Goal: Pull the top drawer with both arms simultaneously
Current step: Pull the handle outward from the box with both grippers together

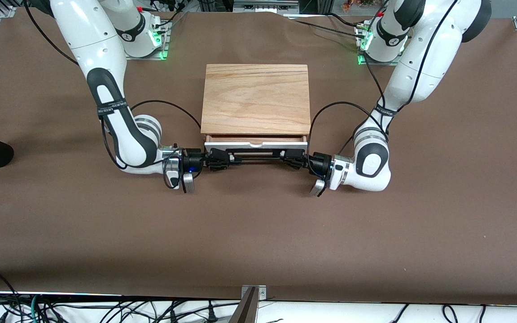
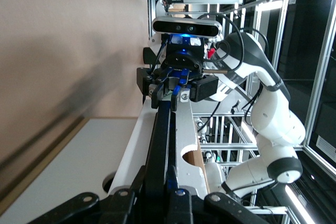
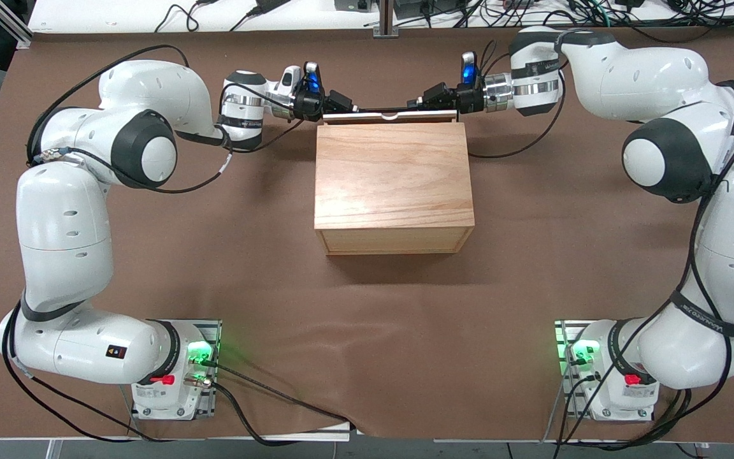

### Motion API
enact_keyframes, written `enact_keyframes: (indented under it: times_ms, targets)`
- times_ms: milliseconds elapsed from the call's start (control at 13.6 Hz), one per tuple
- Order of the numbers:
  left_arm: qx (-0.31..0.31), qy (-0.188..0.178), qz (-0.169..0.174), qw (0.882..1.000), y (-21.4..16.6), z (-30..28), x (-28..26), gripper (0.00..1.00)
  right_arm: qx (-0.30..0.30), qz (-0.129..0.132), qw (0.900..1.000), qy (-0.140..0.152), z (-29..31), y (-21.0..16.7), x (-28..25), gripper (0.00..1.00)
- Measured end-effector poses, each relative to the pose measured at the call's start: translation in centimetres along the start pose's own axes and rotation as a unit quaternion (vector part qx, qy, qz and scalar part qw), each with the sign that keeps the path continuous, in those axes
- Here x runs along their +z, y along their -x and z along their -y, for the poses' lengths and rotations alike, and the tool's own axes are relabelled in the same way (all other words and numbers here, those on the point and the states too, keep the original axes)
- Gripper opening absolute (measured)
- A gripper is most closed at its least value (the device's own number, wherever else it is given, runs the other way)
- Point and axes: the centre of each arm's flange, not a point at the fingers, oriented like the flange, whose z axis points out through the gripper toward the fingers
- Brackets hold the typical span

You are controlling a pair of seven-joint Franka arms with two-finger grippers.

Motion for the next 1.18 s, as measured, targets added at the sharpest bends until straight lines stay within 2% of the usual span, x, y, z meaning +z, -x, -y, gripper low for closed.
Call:
enact_keyframes:
  times_ms: [735,1176]
  targets:
    - [-0.010,-0.022,-0.040,0.999,-5.2,-1.0,-0.8,0.15,0.003,-0.028,1.000,-0.006,-0.5,-5.4,-0.9,0.21]
    - [0.001,-0.033,-0.059,0.998,-7.2,-0.5,-0.9,0.14,0.002,-0.046,0.999,0.005,-0.9,-7.0,-1.2,0.21]
